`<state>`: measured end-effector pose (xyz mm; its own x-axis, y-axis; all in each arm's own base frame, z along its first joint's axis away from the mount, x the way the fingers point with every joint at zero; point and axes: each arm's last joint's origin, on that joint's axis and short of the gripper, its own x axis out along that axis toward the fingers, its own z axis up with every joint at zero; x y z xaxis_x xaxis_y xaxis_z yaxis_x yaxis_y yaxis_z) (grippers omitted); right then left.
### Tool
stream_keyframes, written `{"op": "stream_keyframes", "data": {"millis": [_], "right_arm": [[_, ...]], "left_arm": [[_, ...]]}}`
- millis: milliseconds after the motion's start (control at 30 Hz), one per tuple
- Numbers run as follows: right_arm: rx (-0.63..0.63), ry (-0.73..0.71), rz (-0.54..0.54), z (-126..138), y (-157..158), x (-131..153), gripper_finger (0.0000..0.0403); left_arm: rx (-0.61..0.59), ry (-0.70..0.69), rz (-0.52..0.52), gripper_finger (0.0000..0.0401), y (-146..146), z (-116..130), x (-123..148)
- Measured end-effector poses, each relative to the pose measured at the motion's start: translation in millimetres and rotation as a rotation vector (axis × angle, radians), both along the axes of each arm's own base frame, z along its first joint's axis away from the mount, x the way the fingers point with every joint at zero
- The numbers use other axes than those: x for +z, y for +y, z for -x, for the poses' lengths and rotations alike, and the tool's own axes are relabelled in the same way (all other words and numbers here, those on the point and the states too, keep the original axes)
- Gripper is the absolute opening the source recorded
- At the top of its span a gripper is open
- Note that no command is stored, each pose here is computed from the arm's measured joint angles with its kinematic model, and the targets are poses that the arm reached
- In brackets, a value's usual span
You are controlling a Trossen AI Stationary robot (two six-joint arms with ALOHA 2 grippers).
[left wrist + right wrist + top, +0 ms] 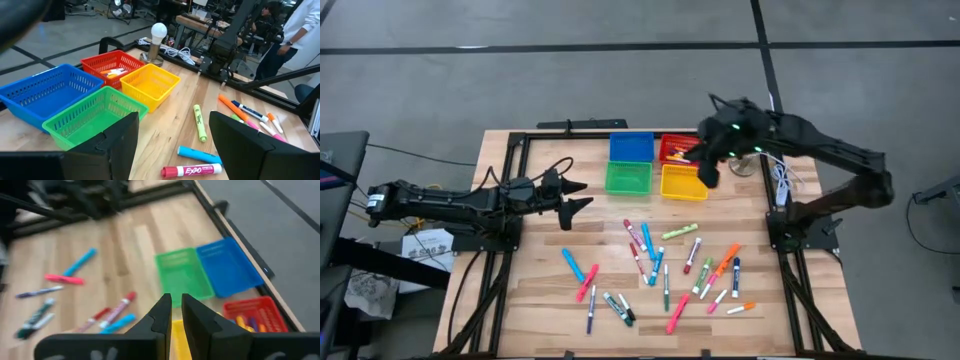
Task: Pick & Place Markers
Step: Put the top pink pen into the red basket
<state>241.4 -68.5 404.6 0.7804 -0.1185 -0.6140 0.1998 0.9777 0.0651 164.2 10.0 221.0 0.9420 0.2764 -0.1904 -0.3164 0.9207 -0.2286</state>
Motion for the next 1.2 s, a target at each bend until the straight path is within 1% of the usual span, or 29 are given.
{"op": "stream_keyframes", "data": {"millis": [133, 333, 500, 700, 867, 1067, 1200], "right_arm": [[0.054, -0.051, -0.028, 22, 26, 6, 0.0033], [0.14, -0.155, -0.081, 45, 57, 3, 0.0033], [0.218, -0.217, -0.136, 55, 78, -11, 0.0033], [0.303, -0.238, -0.204, 58, 99, -36, 0.0033], [0.373, -0.185, -0.242, 57, 117, -59, 0.0033], [0.478, -0.105, -0.246, 56, 141, -82, 0.0033], [0.547, -0.026, -0.239, 58, 156, -98, 0.0033]], "left_arm": [[0.0, -0.003, 0.0, 0.0242, 0, 0, 0], [0.0, -0.008, 0.0, 0.0242, 0, 0, 1], [0.0, -0.015, 0.001, 0.0241, 0, 0, 1], [0.001, -0.017, 0.007, 0.0241, 0, 0, 1], [0.001, -0.018, 0.007, 0.0241, 0, 0, 2], [0.001, -0.023, 0.007, 0.0241, 0, 0, 2], [0.001, -0.024, 0.007, 0.0242, 0, 0, 2]]}}
